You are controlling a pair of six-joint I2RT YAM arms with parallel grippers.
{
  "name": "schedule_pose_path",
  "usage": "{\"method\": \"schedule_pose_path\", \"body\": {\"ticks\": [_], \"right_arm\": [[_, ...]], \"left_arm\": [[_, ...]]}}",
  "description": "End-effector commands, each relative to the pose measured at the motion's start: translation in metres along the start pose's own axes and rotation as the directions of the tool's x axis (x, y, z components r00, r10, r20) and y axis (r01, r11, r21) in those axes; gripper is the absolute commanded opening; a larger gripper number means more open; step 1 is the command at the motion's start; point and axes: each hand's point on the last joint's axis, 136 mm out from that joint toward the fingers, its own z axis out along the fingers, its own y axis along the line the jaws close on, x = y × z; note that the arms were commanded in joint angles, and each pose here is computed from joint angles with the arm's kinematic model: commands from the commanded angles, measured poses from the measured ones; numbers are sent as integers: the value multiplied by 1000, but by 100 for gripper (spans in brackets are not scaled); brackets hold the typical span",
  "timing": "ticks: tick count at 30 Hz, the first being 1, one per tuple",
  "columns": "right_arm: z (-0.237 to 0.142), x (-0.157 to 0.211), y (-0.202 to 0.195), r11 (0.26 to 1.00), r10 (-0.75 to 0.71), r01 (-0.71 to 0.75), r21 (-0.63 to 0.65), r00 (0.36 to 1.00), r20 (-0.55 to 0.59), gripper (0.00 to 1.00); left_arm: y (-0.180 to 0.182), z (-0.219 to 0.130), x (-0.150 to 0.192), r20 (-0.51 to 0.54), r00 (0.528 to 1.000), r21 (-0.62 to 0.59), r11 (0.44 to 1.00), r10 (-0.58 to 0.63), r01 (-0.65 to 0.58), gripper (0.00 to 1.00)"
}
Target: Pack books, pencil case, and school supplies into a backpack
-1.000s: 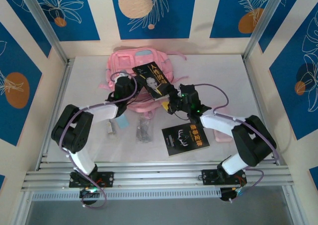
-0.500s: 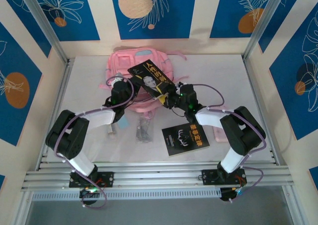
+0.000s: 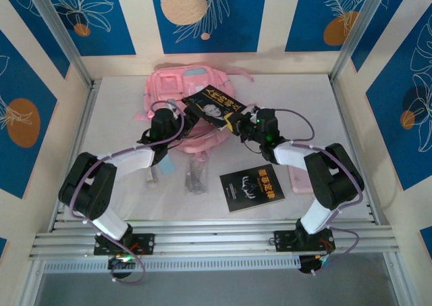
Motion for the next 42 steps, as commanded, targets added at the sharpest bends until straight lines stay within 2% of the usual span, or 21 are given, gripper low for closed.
{"method": "schedule_pose_path", "body": {"ticks": [1, 6, 12, 18, 21, 24, 26, 29, 32, 35, 38, 42], "right_arm": [[-28, -6, 54, 980, -177, 175, -96, 984, -15, 0], [-63, -31, 46, 964, -261, 262, 45, 965, -7, 0], [-99, -51, 44, 948, -303, 303, 95, 953, -17, 0], [-122, -59, 46, 929, -352, 349, 122, 936, 0, 0], [-130, -61, 45, 924, -363, 359, 134, 932, 5, 0], [-133, -61, 42, 923, -361, 357, 140, 932, 3, 0], [-135, -63, 39, 925, -355, 350, 146, 935, 4, 0], [-137, -64, 33, 929, -341, 336, 153, 940, 4, 0], [-137, -66, 29, 933, -328, 324, 157, 944, 5, 0], [-136, -67, 29, 936, -321, 317, 153, 947, 4, 0], [-135, -67, 27, 939, -312, 308, 153, 950, 0, 0], [-134, -67, 27, 941, -306, 304, 151, 952, -10, 0]], "left_arm": [[-4, -12, 16, -171, 948, -31, 960, 268, -277, 72], [11, -9, 15, -311, 817, -96, 840, 485, -535, 73], [35, 18, 2, -457, 614, -128, 636, 643, -761, 73], [58, 47, -18, -556, 430, -136, 433, 711, -891, 75], [67, 58, -24, -593, 348, -112, 354, 726, -928, 77], [84, 63, -27, -653, 288, -82, 312, 701, -946, 80], [99, 61, -22, -703, 264, -46, 328, 661, -943, 83], [115, 56, -1, -750, 216, 53, 382, 625, -922, 98], [126, 51, 19, -787, 182, 119, 435, 589, -892, 100], [127, 48, 36, -802, 188, 168, 515, 567, -840, 100], [133, 47, 50, -828, 182, 189, 571, 530, -799, 100], [109, 39, 62, -843, 213, 209, 666, 493, -716, 100]]}}
